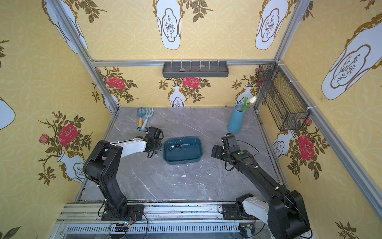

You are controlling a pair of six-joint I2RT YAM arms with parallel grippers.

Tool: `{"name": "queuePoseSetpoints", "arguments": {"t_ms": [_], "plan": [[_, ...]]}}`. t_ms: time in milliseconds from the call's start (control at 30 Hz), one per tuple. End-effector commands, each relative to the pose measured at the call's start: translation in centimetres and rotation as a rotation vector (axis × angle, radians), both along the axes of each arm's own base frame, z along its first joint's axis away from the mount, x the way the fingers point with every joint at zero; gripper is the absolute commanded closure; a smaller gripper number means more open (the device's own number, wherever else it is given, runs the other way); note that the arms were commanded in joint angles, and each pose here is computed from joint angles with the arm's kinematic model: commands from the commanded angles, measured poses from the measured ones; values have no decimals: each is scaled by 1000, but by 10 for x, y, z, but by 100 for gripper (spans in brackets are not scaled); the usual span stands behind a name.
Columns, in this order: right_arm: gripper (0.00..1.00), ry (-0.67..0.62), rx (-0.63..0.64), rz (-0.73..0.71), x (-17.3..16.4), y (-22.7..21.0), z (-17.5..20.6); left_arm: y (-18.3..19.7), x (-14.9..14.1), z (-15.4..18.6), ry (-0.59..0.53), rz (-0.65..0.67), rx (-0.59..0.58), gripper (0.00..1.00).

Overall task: Take out the socket from the storage box
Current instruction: Place the socket head at the center of the board.

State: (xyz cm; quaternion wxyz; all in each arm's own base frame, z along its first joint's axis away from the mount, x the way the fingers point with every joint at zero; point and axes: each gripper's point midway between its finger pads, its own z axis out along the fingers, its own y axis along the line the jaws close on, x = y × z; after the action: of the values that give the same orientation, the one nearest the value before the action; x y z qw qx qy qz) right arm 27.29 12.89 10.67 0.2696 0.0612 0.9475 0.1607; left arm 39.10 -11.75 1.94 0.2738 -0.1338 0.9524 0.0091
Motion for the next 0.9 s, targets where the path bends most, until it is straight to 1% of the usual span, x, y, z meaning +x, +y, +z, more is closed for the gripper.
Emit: {"name": "queuePoseSetpoints", "arguments": {"t_ms": [0, 467, 867], "plan": [[9, -26, 14, -2, 6, 3, 4, 4, 3, 3, -7, -3, 26, 53], [9, -26, 16, -4, 6, 3, 4, 14, 27, 16, -34, 9, 23, 49], [9, -24, 16, -4, 7, 3, 3, 20, 58, 9, -41, -24, 13, 47]]}}
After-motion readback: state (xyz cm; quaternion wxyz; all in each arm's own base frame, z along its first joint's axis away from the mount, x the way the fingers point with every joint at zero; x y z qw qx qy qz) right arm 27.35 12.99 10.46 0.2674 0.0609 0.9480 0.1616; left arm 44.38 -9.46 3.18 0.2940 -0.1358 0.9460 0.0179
